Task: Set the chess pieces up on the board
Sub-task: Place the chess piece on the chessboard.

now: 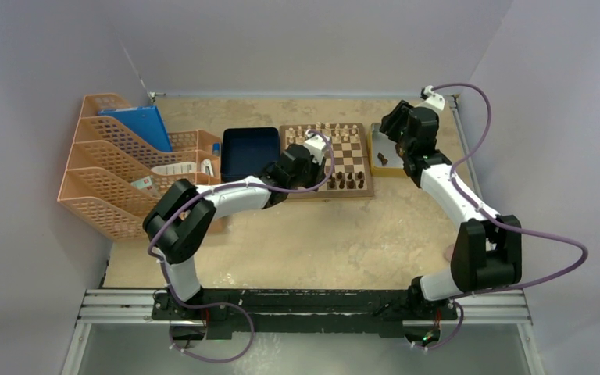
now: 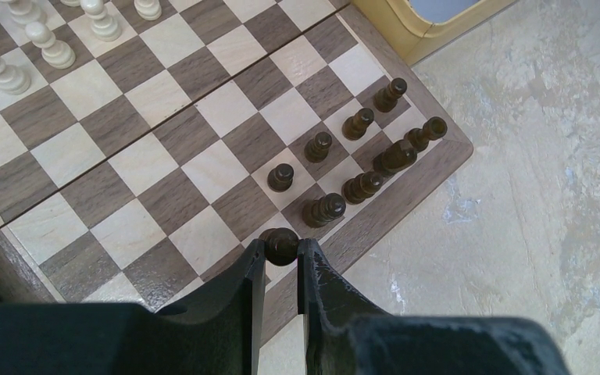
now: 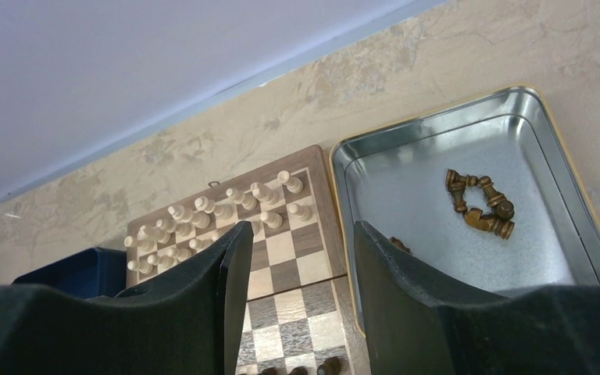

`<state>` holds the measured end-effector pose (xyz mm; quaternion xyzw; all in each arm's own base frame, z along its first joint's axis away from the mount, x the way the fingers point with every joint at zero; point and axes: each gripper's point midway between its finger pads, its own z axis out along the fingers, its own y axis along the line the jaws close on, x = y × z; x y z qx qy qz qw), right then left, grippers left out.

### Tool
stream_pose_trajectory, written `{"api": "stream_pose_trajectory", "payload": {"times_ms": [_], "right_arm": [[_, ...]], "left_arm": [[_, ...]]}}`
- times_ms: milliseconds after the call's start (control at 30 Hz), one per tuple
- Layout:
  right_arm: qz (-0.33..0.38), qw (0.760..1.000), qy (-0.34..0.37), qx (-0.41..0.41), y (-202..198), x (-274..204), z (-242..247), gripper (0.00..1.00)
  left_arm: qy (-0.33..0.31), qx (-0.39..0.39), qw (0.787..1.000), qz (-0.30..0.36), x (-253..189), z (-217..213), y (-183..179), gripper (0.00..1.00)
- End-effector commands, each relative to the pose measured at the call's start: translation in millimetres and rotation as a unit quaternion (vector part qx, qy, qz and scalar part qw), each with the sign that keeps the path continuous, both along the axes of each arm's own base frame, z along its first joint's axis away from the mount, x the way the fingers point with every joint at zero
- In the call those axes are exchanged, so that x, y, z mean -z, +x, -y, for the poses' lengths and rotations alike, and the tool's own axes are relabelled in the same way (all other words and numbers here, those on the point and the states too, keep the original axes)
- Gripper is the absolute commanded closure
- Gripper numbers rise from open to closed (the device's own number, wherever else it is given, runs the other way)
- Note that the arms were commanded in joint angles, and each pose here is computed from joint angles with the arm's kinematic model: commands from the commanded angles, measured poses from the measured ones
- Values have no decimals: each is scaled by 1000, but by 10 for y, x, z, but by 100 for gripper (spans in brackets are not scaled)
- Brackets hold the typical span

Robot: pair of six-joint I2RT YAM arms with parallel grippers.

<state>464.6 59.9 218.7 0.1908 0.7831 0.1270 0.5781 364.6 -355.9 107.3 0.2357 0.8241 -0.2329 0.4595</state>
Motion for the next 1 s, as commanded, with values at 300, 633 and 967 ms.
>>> {"api": "stream_pose_trajectory", "payload": {"times_ms": [300, 633, 967], "right_arm": [[49, 999, -2, -4, 19, -357, -1, 46], [52, 999, 0, -12, 11, -362, -30, 46], [51, 999, -1, -11, 3, -374, -23, 45]], "left_arm": [[-18, 17, 1000, 12, 16, 135, 36, 92], [-7, 25, 1000, 5, 78, 134, -17, 91], [9, 33, 999, 5, 106, 187, -44, 85]]}}
